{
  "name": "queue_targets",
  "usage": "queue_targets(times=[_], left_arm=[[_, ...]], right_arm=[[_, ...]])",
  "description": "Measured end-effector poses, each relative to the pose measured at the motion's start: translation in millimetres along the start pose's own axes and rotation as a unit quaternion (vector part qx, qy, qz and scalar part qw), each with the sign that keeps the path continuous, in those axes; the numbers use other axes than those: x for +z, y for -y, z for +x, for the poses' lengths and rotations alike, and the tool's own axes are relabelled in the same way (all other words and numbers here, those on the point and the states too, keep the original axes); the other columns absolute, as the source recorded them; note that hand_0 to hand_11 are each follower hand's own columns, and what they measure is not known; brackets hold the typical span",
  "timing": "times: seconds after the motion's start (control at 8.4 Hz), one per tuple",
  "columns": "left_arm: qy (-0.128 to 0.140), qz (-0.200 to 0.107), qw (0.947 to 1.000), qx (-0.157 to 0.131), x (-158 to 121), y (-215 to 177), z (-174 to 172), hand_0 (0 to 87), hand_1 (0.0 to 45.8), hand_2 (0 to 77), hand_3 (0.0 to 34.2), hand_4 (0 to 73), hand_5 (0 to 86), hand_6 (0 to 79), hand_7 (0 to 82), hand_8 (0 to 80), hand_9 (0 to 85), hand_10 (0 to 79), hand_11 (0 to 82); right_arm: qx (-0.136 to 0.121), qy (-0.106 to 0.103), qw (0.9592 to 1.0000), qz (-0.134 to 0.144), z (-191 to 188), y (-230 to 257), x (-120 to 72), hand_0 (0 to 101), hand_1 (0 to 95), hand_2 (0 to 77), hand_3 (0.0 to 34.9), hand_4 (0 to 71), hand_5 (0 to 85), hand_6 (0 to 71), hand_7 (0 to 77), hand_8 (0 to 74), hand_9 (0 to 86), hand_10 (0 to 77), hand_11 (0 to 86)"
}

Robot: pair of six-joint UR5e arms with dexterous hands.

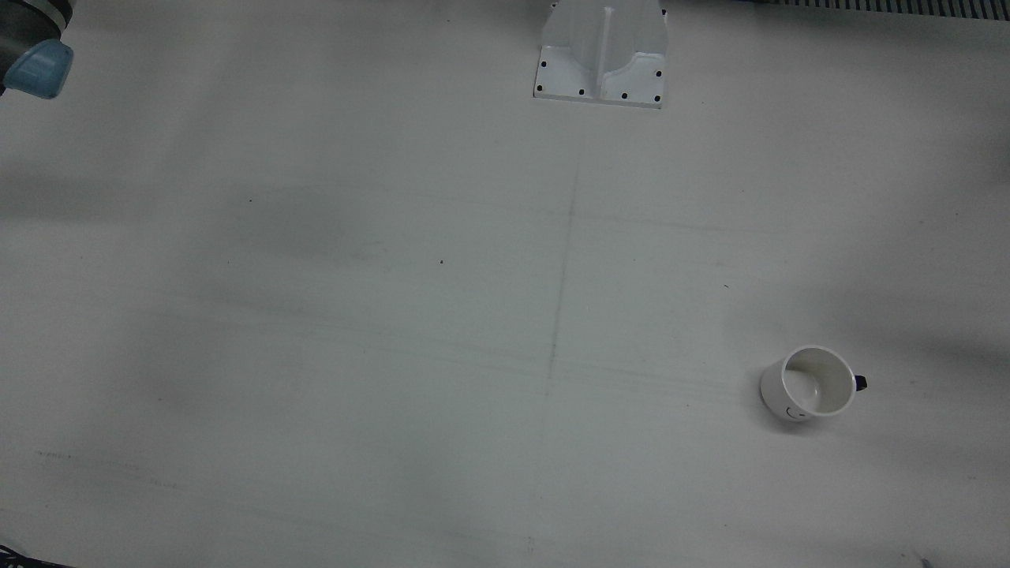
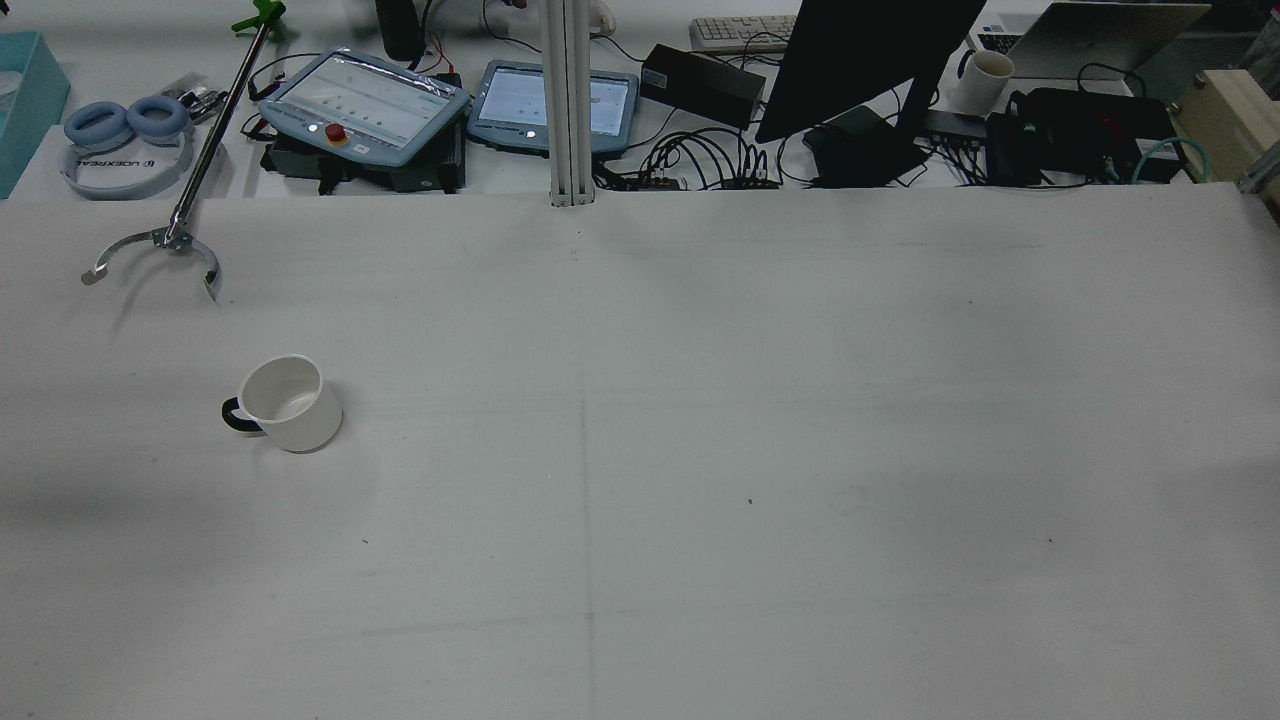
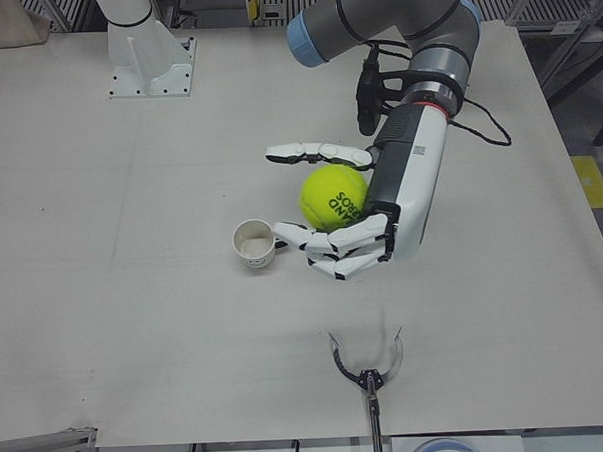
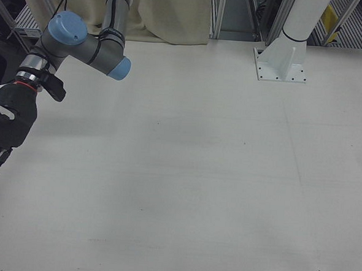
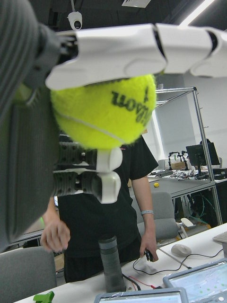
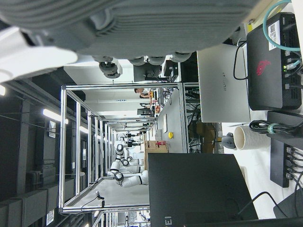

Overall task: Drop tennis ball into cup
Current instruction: 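Carry the yellow tennis ball in the left hand over the white mug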

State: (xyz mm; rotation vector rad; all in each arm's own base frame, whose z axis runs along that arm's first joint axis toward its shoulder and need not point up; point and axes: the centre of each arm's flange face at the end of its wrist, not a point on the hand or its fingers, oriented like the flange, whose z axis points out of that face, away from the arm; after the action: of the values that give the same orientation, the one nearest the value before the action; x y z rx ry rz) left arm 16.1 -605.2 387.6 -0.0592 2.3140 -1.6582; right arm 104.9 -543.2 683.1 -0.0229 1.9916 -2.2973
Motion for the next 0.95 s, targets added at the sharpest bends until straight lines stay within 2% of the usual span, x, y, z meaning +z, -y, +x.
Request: queue_targets(times=[0.12, 0.24, 0.36, 0.48, 0.6, 0.71, 0.83, 0.95], left_arm=[[0.012, -0.01, 0.9999, -0.002, 1, -10, -11, 60.0, 15.8, 12.0, 0.0, 58.9, 24.0, 44.7, 61.6, 61.6, 70.9, 49.1, 70.4], [0.035, -0.018, 0.9992, 0.0, 5, -18, -37, 60.4, 15.8, 15.3, 0.0, 57.8, 24.0, 44.7, 61.6, 63.3, 67.6, 42.0, 60.5], [0.055, -0.023, 0.9982, 0.01, 6, -23, -61, 60.4, 15.8, 15.3, 0.0, 57.8, 24.0, 44.7, 61.6, 63.3, 67.6, 42.0, 60.5], [0.072, -0.024, 0.997, 0.017, 3, -20, -82, 56.6, 14.2, 7.1, 0.0, 57.8, 19.6, 44.7, 61.6, 64.9, 70.9, 25.6, 37.6], [0.084, -0.021, 0.996, 0.021, -8, -9, -98, 56.6, 14.2, 7.1, 0.0, 57.8, 19.6, 44.7, 61.6, 64.9, 70.9, 25.6, 37.6], [0.091, -0.018, 0.9954, 0.025, -21, 6, -107, 56.5, 13.1, 9.3, 0.0, 57.3, 20.2, 44.7, 61.6, 65.4, 70.9, 14.2, 24.5], [0.097, -0.017, 0.9947, 0.028, -34, 20, -116, 56.4, 12.5, 9.8, 0.0, 55.1, 19.1, 45.3, 61.6, 67.1, 70.4, 12.5, 18.5], [0.107, -0.019, 0.9936, 0.029, -44, 28, -129, 55.4, 12.5, 12.5, 0.0, 54.5, 19.1, 45.3, 61.6, 67.6, 70.4, 12.5, 18.5]], right_arm=[[0.0, 0.0, 1.0, 0.0, 0, 0, 0.0, 0, 0.5, 0.5, 0.0, 0.0, 0.0, 0.0, 0.0, 0.0, 0.0, 0.0, 0.5], [0.0, 0.0, 1.0, 0.0, 0, 0, 0.0, 0, 0.5, 0.5, 0.0, 0.0, 0.0, 0.0, 0.0, 0.0, 0.0, 0.0, 0.5], [0.0, 0.0, 1.0, 0.0, 0, 0, 0.0, 0, 0.5, 0.5, 0.0, 0.0, 0.0, 0.0, 0.0, 0.0, 0.0, 0.0, 0.5], [0.0, 0.0, 1.0, 0.0, 0, 0, 0.0, 0, 0.5, 0.5, 0.0, 0.0, 0.0, 0.0, 0.0, 0.0, 0.0, 0.0, 0.5], [0.0, 0.0, 1.0, 0.001, 0, 1, 0.0, 0, 0.5, 0.5, 0.0, 0.0, 0.0, 0.0, 0.0, 0.0, 0.0, 0.0, 0.5], [0.0, 0.0, 1.0, 0.001, 0, 1, 0.0, 0, 0.5, 0.5, 0.0, 0.0, 0.0, 0.0, 0.0, 0.0, 0.0, 0.0, 0.5], [0.0, 0.0, 1.0, 0.001, 0, 1, 0.0, 0, 0.5, 0.5, 0.0, 0.0, 0.0, 0.0, 0.0, 0.0, 0.0, 0.0, 0.5], [0.0, 0.0, 1.0, 0.001, 0, 1, 0.0, 0, 0.5, 0.5, 0.0, 0.0, 0.0, 0.0, 0.0, 0.0, 0.0, 0.0, 0.5]])
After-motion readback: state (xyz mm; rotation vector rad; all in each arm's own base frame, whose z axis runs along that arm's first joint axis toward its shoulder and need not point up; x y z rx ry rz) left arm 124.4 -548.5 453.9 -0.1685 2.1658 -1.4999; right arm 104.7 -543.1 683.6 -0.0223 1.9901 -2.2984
